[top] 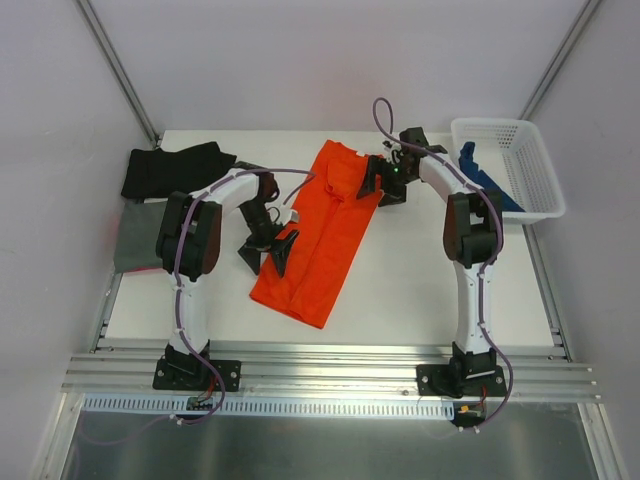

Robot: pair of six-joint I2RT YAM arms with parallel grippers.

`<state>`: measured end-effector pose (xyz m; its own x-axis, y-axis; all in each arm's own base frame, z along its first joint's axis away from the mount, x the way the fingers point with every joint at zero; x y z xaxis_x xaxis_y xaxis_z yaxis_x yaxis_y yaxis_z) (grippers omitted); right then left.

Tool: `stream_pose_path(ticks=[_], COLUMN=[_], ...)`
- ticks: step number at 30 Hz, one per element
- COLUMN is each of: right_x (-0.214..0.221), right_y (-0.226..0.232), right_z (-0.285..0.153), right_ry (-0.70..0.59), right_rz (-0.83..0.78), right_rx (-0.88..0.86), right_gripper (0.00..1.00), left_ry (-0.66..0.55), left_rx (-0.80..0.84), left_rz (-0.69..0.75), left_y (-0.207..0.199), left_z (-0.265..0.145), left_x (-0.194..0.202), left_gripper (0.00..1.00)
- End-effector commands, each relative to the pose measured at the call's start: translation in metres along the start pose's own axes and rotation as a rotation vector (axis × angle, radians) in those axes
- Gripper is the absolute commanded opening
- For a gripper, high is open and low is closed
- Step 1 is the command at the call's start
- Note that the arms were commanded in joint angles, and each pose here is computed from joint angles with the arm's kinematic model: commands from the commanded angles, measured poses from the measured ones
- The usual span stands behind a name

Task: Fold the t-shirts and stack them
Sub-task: Rotate the tshirt 90 degrees

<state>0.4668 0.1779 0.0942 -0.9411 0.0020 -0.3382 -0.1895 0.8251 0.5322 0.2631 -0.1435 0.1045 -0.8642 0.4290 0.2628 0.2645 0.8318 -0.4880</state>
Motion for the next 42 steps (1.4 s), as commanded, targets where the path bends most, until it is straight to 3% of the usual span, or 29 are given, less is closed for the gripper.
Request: stream_pose_path(ticks=[1, 13, 30, 42], right_x=[-0.007, -0.024, -0.065, -0.075], right_y=[-0.001, -0.023, -0.003, 0.003], right_z=[-0.009, 0.018, 0.042, 0.052], right_ry=[-0.016, -0.031, -0.148, -0.178], right_rz=[-0.03, -0.027, -0.028, -0.038], right_rx=[-0.001, 0.028, -0.054, -0.079], right_gripper=[0.86, 0.86, 0.86, 0.86], left_ry=[0.003, 0.045, 0.091, 0.143], left_rx=[0.029, 0.047, -0.013, 0.002], left_rz=[0.007, 0.003, -0.004, 0.022], left_y=[-0.004, -0.011, -0.004, -0.013], left_z=[-0.011, 0.003, 0.011, 0.03], left_x=[0.003, -0.004, 0.009, -0.008], left_gripper=[0.84, 0.83, 0.84, 0.83])
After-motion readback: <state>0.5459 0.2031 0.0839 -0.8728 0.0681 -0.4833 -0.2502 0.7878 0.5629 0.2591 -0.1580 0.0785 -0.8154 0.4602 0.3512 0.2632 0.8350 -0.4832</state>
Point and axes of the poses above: each gripper's point midway between its finger pads, its own z axis out along the fingers, its own y axis along the line the jaws close on, x = y × z, the point moved 5 cm from there along -z, back along the fingers, and after that the axes turned 3 degrees about -z, right-handed, at the moved point
